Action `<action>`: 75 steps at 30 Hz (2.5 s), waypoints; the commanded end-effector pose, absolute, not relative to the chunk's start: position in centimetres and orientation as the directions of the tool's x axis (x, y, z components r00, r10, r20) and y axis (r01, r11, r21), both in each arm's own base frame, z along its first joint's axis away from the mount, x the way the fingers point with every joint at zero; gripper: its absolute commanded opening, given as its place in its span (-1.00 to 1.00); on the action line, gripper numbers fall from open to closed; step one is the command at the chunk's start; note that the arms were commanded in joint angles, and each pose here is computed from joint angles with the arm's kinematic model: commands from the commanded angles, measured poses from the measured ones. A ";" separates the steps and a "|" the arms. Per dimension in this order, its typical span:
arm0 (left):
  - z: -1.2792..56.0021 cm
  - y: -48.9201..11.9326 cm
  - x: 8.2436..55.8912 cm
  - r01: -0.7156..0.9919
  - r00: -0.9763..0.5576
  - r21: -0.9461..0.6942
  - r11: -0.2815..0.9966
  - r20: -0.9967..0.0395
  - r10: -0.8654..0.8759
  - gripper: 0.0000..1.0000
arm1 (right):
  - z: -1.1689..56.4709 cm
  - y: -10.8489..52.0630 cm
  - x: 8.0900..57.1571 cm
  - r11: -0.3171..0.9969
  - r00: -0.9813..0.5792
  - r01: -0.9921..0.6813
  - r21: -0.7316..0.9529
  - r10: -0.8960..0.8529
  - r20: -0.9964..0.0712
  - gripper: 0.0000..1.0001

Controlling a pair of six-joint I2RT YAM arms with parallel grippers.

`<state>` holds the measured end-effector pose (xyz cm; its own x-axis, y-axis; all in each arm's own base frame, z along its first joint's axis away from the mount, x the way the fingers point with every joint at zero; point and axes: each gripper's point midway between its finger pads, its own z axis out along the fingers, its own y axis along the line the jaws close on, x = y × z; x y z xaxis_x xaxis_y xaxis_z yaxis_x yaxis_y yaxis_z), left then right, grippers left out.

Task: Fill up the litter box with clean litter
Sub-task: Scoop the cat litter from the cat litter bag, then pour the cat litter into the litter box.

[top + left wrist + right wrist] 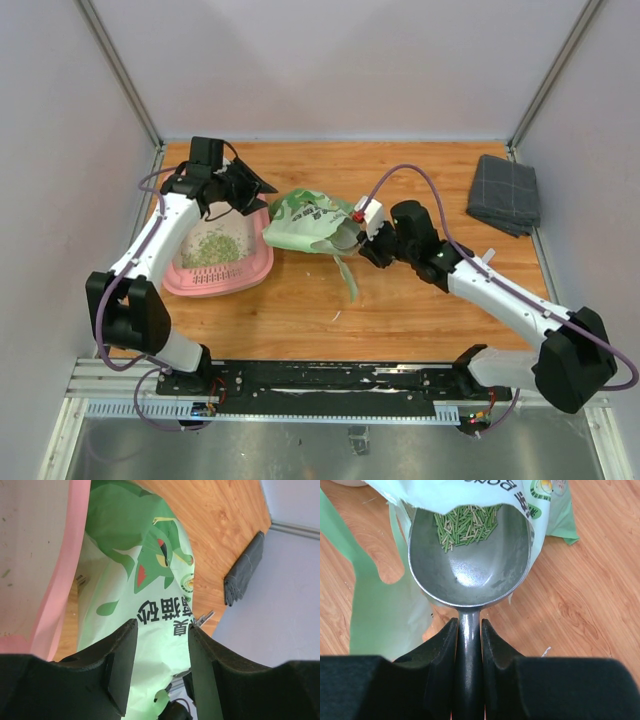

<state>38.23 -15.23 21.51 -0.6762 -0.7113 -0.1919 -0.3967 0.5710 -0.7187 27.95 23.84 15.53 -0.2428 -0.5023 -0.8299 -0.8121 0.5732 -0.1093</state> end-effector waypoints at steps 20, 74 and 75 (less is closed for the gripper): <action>24.0 -15.3 37.4 -0.353 -0.678 -0.737 0.576 -0.222 -0.701 0.01 | 18.2 19.7 25.6 0.613 -0.205 -0.775 -0.154 -0.474 -0.856 -0.98; 25.4 -14.5 36.1 -0.347 -0.677 -0.756 0.555 -0.208 -0.706 0.21 | 26.5 15.6 20.4 0.649 -0.181 -0.742 -0.171 -0.438 -0.880 -0.98; 25.8 -14.3 36.1 -0.344 -0.672 -0.758 0.554 -0.213 -0.709 0.22 | 27.0 15.8 20.5 0.647 -0.176 -0.743 -0.171 -0.435 -0.883 -0.98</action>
